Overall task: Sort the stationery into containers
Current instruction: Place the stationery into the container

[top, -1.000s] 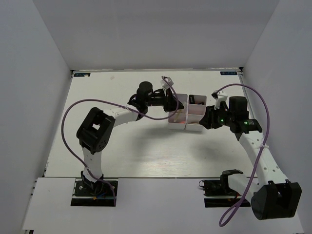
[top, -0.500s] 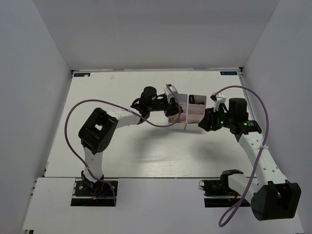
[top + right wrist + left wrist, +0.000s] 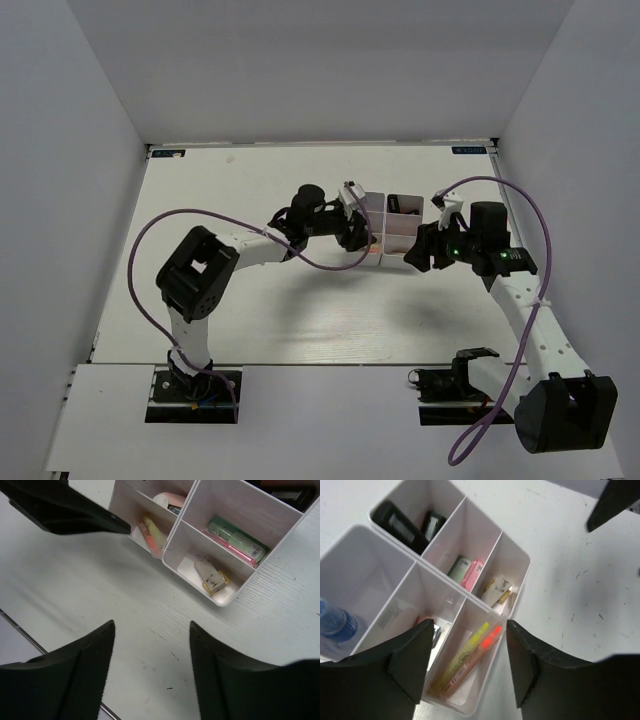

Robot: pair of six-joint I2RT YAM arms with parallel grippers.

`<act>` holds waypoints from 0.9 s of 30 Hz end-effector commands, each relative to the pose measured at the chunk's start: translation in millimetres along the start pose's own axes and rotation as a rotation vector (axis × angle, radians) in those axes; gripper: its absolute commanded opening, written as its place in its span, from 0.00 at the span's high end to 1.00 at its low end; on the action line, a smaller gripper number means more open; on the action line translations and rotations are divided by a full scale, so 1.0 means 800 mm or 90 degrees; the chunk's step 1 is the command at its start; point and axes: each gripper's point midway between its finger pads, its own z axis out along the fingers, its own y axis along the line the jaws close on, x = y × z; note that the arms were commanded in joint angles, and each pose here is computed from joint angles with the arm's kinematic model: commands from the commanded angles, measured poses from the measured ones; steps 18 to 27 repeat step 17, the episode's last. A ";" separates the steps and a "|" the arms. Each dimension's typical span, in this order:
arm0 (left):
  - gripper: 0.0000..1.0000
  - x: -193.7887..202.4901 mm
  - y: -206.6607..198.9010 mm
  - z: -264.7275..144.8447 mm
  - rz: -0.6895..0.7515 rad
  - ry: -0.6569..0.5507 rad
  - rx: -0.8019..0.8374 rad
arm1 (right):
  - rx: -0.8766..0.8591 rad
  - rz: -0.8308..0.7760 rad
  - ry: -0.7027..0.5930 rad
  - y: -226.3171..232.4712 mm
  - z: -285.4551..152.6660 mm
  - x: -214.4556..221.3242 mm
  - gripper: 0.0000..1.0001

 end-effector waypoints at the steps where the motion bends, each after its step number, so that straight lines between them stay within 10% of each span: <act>1: 0.32 -0.108 -0.028 -0.016 0.056 -0.095 -0.003 | -0.004 -0.020 -0.018 0.001 -0.003 -0.006 0.34; 3: 0.57 -0.135 -0.039 -0.033 0.026 -0.105 -0.022 | 0.013 -0.019 -0.018 -0.004 -0.003 -0.006 0.23; 5: 0.62 -0.159 -0.064 -0.057 0.027 -0.096 -0.041 | 0.031 -0.003 -0.020 -0.009 -0.003 -0.007 0.10; 7: 0.41 -0.123 -0.063 -0.089 -0.031 -0.019 -0.137 | 0.075 0.012 -0.032 -0.023 -0.005 -0.017 0.10; 8: 0.01 -0.120 -0.071 -0.108 -0.043 -0.006 -0.159 | 0.119 0.037 -0.041 -0.036 -0.008 -0.021 0.10; 17: 0.00 0.042 -0.051 -0.356 -0.257 0.192 -0.544 | 0.170 0.025 -0.095 -0.046 -0.021 -0.037 0.10; 27: 0.00 0.042 -0.051 -0.356 -0.257 0.192 -0.544 | 0.170 0.025 -0.095 -0.046 -0.021 -0.037 0.10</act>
